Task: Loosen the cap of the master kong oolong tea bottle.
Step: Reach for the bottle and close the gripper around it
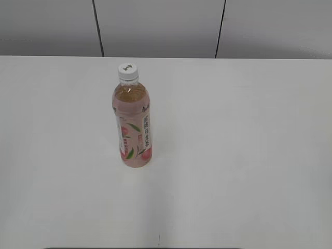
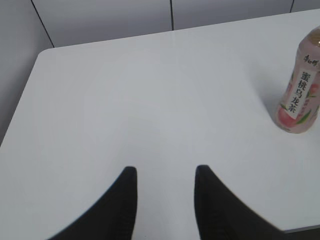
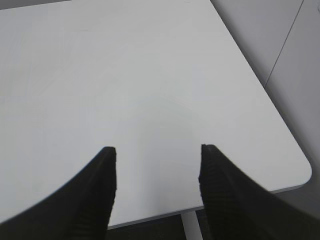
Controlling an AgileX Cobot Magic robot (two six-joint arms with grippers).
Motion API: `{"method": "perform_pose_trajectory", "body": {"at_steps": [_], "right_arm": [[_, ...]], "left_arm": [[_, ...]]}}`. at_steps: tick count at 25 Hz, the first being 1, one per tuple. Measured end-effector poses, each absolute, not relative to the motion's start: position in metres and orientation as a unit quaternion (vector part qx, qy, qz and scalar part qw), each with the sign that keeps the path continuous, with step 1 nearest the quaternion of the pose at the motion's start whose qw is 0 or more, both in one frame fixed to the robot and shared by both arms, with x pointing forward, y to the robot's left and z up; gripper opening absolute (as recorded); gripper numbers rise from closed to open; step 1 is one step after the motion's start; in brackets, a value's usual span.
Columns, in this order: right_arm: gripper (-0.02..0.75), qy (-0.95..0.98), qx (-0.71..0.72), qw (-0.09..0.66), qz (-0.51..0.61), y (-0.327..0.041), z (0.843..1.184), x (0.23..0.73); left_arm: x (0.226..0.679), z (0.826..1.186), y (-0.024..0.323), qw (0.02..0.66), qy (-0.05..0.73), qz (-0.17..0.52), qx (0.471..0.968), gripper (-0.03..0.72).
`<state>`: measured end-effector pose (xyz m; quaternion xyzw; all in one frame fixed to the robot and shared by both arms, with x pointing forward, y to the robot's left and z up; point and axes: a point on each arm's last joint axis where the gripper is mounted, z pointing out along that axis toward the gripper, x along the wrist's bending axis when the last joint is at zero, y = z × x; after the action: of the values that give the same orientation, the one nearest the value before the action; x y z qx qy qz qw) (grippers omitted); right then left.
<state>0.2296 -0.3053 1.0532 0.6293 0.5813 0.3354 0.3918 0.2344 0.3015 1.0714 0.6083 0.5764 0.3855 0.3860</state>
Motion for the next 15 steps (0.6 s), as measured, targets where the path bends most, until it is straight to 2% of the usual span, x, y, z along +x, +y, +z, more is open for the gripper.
{"method": "perform_pose_trajectory", "body": {"at_steps": [15], "right_arm": [[0.407, 0.581, 0.629, 0.392, 0.335, -0.3053, 1.0532, 0.2296]], "left_arm": [[0.2344, 1.0714, 0.3015, 0.386, 0.576, 0.386, 0.608, 0.241]]}}
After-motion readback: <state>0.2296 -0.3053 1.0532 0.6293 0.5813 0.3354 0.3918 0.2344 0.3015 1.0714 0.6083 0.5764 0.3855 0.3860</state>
